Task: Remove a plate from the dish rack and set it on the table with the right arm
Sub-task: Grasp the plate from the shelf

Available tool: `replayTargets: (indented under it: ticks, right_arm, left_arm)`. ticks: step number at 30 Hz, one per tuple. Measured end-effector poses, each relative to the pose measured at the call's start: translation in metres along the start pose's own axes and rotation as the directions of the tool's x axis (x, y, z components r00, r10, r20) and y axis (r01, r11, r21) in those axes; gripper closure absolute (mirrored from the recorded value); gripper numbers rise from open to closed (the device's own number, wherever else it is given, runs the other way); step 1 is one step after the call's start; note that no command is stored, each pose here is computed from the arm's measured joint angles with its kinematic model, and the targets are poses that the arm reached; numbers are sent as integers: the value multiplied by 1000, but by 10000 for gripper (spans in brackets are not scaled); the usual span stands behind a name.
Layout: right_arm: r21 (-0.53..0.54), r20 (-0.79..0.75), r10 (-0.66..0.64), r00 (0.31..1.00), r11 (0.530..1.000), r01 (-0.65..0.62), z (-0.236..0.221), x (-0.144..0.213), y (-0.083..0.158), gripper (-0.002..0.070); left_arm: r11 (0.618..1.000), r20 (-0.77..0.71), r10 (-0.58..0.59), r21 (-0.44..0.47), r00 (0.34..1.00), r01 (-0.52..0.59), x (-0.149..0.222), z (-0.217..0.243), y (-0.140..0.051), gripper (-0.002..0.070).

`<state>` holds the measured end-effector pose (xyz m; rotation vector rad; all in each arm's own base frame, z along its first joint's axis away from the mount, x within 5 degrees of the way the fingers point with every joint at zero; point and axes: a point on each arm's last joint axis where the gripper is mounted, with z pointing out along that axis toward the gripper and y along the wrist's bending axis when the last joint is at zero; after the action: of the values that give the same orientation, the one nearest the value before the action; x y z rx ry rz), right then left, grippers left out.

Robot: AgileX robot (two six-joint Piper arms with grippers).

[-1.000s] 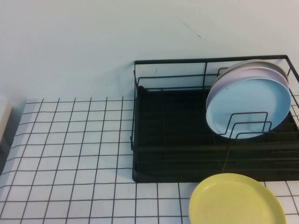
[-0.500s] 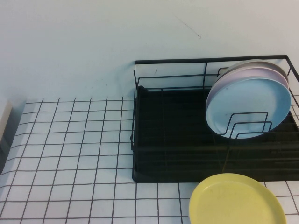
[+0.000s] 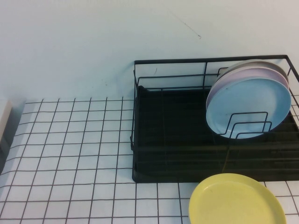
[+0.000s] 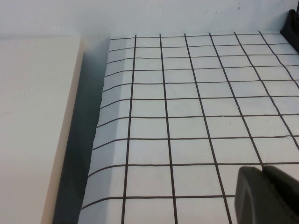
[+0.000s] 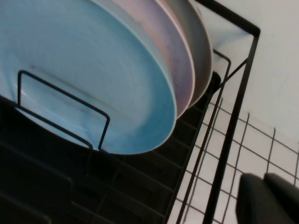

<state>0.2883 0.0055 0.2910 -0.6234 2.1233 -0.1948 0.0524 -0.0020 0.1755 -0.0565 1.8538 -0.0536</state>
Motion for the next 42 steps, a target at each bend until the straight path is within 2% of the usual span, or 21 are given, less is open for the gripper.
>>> replayTargets:
  ticks: [7, 12, 15, 23, 36, 42]
  right_arm:
    - [-103, -16, -157, 988, 983, 154, 26, -14, 12, 528]
    - [-154, 41, -362, 931, 919, 364, 40, -31, 30, 363]
    - [-156, 62, -437, 897, 884, 441, 48, -33, 37, 311]
    - [-146, 53, -476, 878, 866, 478, 67, -28, 38, 291]
    - [-69, 58, -480, 875, 873, 484, 84, -27, 35, 291]
    - [-93, 42, -481, 876, 871, 483, 100, -25, 37, 294]
  left_arm:
    - [1000, 0, 0, 0, 1000, 0, 0, 0, 0, 678]
    - [1000, 0, 0, 0, 1000, 0, 0, 0, 0, 678]
    - [1000, 0, 0, 0, 1000, 0, 0, 0, 0, 678]
    - [1000, 0, 0, 0, 1000, 0, 0, 0, 0, 678]
    - [1000, 0, 0, 0, 1000, 0, 0, 0, 0, 678]
    - [1000, 0, 0, 0, 1000, 0, 0, 0, 0, 678]
